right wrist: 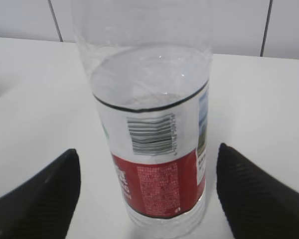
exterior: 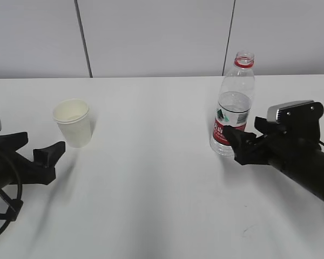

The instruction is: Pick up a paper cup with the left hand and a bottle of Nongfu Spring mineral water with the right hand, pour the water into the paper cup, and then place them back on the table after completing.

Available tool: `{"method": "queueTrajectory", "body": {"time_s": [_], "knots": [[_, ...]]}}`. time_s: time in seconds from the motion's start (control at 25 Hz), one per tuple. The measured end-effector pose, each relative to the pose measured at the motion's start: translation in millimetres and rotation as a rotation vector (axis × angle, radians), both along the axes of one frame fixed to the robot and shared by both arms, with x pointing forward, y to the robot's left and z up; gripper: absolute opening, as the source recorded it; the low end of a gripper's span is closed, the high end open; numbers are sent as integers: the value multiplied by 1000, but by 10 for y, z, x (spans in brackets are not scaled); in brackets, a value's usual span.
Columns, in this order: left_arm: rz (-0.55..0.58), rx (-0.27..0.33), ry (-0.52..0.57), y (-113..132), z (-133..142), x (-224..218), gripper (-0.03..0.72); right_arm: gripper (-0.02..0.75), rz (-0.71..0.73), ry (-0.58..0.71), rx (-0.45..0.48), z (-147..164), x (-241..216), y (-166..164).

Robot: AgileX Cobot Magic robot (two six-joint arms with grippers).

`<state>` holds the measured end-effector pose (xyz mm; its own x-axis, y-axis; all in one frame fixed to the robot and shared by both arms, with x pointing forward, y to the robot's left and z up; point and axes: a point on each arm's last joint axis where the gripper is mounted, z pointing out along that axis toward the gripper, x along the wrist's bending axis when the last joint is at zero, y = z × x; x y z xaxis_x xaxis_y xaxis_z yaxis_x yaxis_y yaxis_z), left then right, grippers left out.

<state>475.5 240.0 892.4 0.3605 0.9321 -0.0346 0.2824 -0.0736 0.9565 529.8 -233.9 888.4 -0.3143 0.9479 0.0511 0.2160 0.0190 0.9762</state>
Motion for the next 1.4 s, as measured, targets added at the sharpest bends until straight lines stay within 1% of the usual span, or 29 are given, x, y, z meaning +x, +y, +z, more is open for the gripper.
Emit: {"method": "queueTrajectory", "body": {"time_s": [0.12,0.32,0.48,0.68,0.84,0.96,1.08,1.24,1.4], "knots": [[-10,1,0,-8,0,-3,554,629,-1,-12,-1,109,-77,-15],[-13,2,0,-10,0,-4,554,613,-7,21,-24,271,-189,-43],[-14,1,0,-11,0,-4,554,594,-14,69,-51,374,-251,-64],[-11,-17,8,-14,0,-5,552,564,-24,139,-88,458,-319,-93],[-13,-20,-3,-15,37,-7,538,557,-43,190,-84,536,-380,-118],[-12,-9,3,-10,85,-18,532,557,-57,235,-91,579,-446,-141],[-2,12,32,7,126,-37,531,557,-69,270,-100,624,-505,-163],[53,28,92,61,133,-65,507,556,-92,305,-86,703,-578,-189],[79,10,139,80,161,-91,498,556,-114,342,-90,792,-676,-224]]}}
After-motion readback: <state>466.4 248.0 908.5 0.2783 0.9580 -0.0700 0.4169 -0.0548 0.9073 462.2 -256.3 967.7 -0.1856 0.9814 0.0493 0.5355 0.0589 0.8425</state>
